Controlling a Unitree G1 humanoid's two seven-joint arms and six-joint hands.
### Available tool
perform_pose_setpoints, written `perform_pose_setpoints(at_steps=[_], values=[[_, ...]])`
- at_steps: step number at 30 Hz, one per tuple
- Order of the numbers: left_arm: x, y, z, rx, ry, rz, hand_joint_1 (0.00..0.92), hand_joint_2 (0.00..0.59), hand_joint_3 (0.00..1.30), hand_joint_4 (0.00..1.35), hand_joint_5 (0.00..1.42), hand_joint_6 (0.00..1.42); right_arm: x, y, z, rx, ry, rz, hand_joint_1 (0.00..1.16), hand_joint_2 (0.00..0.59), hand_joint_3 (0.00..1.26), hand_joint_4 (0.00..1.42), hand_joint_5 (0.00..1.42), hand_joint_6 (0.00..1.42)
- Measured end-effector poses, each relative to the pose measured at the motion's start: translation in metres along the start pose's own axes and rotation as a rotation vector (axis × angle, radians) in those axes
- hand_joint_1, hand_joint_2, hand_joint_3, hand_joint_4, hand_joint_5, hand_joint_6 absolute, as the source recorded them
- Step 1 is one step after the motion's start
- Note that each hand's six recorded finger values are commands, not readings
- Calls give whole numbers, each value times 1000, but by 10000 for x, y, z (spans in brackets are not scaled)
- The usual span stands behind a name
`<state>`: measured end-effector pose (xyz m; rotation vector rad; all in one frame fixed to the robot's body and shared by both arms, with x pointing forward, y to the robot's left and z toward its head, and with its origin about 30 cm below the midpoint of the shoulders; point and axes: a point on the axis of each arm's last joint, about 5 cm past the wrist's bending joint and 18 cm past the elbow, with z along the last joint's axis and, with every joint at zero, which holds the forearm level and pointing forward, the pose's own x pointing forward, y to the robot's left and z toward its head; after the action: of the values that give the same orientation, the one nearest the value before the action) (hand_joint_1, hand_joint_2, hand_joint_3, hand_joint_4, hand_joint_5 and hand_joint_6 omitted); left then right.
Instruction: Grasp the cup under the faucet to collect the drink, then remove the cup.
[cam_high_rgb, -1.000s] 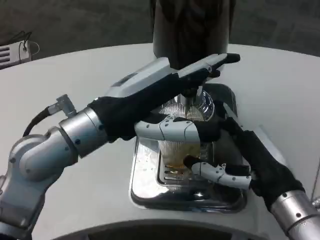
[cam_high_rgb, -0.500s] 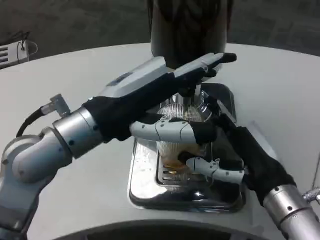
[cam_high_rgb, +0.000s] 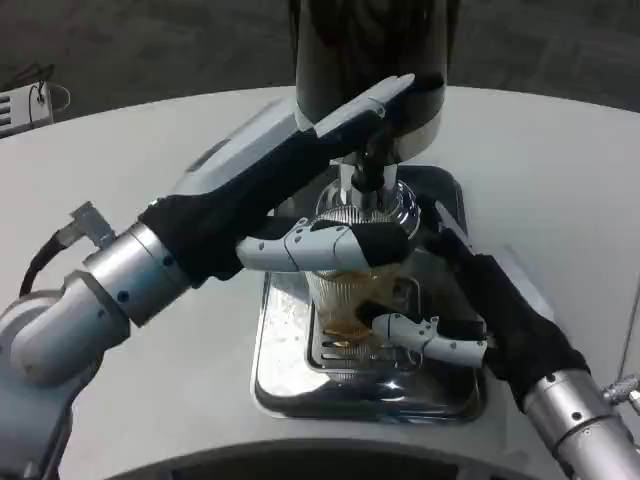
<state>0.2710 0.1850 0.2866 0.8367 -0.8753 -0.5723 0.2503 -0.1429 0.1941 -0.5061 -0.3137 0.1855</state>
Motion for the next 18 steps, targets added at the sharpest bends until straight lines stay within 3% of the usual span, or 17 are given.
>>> perform_pose_setpoints(at_steps=[11, 18], values=[[-195, 68, 81, 13, -1, 73, 0, 15, 59, 10, 112, 184, 30, 33, -6, 10, -6, 8, 761, 229, 0, 0, 66, 74], [-456, 94, 122, 20, 94, 85, 0, 15, 59, 10, 112, 186, 69, 63, 15, 24, -28, 6, 758, 229, 0, 0, 74, 89]])
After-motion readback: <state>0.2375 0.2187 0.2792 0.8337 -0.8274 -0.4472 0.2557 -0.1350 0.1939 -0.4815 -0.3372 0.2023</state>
